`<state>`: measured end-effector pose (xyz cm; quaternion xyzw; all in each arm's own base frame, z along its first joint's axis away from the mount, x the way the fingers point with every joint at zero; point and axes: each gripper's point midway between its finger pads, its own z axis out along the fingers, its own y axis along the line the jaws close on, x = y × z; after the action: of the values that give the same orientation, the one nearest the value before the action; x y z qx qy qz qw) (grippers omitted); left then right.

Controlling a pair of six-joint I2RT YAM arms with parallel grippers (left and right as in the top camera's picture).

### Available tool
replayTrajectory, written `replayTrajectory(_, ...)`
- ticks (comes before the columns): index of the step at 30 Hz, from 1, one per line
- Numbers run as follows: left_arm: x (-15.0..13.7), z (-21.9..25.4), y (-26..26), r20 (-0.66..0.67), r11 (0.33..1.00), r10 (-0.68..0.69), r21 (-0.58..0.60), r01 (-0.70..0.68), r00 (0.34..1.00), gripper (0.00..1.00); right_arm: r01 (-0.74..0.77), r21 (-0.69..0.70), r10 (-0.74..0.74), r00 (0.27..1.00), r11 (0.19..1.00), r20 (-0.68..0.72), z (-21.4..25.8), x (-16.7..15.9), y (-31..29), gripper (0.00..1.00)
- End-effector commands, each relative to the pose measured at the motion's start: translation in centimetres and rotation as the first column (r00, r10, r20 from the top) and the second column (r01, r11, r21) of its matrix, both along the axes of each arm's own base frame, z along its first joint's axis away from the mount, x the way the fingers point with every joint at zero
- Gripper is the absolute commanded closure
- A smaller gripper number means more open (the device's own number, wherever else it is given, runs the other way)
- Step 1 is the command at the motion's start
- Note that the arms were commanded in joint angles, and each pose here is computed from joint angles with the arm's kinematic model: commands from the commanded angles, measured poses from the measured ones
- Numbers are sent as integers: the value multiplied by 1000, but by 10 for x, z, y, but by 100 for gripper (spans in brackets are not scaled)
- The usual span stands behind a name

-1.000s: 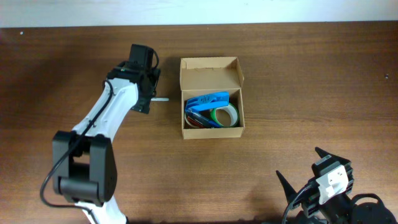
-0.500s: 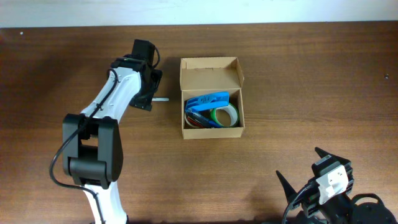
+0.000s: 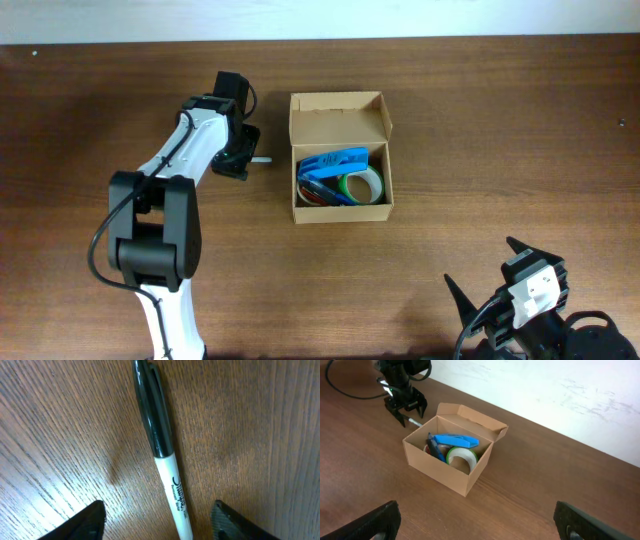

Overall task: Pack container
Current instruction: 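Move the left gripper to the black Sharpie marker and grasp it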

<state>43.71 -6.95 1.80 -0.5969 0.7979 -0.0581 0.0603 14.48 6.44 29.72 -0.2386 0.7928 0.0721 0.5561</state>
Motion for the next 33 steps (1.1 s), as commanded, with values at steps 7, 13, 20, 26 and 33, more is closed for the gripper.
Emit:
replayTrajectory(7,-1,-16,-1,-38,1000,12,-10,-12,999,45,22,13,-22,1000,1000,0,0,1,-2,1)
replayTrajectory(13,-1,-16,0,-38,1000,12,-9,-13,999,59,21,12,-21,1000,1000,0,0,1,-2,1)
replayTrajectory(20,-1,-16,-2,-41,1000,10,-17,-11,999,80,22,13,-22,1000,1000,0,0,1,-2,1)
replayTrajectory(26,-2,-16,-4,-43,999,7,-31,-9,999,93,21,12,-21,1000,1000,0,0,1,-2,1)
replayTrajectory(33,-5,2,-8,-30,999,0,-41,-1,1000,98,21,12,-21,1000,1000,0,0,1,-2,1)
